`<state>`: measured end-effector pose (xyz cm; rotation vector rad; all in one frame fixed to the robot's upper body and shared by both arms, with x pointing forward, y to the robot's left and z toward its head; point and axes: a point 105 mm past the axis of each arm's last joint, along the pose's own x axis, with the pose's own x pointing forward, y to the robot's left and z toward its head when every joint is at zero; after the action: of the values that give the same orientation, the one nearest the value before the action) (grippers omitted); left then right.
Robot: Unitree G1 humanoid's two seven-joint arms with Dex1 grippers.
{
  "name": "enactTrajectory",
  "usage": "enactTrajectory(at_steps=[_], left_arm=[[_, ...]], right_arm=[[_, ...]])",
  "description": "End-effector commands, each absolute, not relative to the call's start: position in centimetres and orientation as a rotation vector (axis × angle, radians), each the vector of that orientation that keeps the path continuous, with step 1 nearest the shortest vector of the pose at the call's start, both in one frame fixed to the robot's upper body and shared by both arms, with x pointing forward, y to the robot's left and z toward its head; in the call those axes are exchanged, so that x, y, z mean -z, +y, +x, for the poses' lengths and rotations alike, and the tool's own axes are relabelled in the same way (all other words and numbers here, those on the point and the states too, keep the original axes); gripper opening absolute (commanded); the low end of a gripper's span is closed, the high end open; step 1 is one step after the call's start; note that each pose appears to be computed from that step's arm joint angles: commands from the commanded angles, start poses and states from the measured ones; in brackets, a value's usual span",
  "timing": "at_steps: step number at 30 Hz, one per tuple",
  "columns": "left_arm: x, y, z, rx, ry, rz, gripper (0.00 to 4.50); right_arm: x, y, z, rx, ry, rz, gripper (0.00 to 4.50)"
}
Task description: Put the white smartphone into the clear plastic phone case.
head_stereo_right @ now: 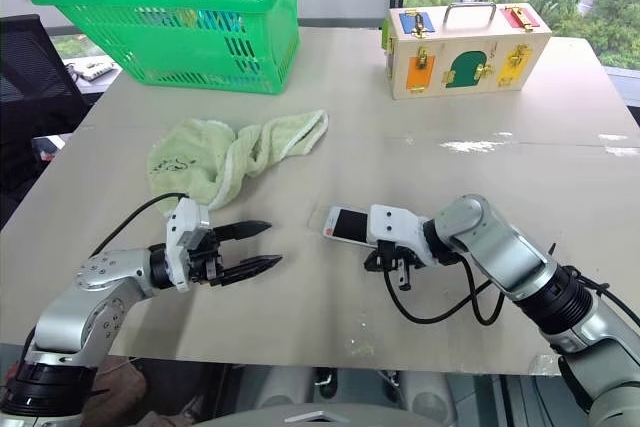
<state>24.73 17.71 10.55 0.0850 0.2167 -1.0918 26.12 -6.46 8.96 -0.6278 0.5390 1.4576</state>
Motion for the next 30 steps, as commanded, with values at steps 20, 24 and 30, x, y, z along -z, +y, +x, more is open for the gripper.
enactTrajectory(at_steps=[20,24,30], left_arm=[[-11.7,17.2,24.4,1.107,0.168,0.083,3.69],[-11.7,17.2,24.2,1.107,0.169,0.082,3.69],[-11.8,17.1,24.0,1.108,0.173,0.08,3.69]], right_arm=[[-11.3,-3.8,27.1,-1.458,0.457,-0.517,0.0],[-11.4,-3.0,27.0,-1.462,0.45,-0.503,0.0],[-11.3,-2.1,27.7,-1.433,0.438,-0.475,0.0]])
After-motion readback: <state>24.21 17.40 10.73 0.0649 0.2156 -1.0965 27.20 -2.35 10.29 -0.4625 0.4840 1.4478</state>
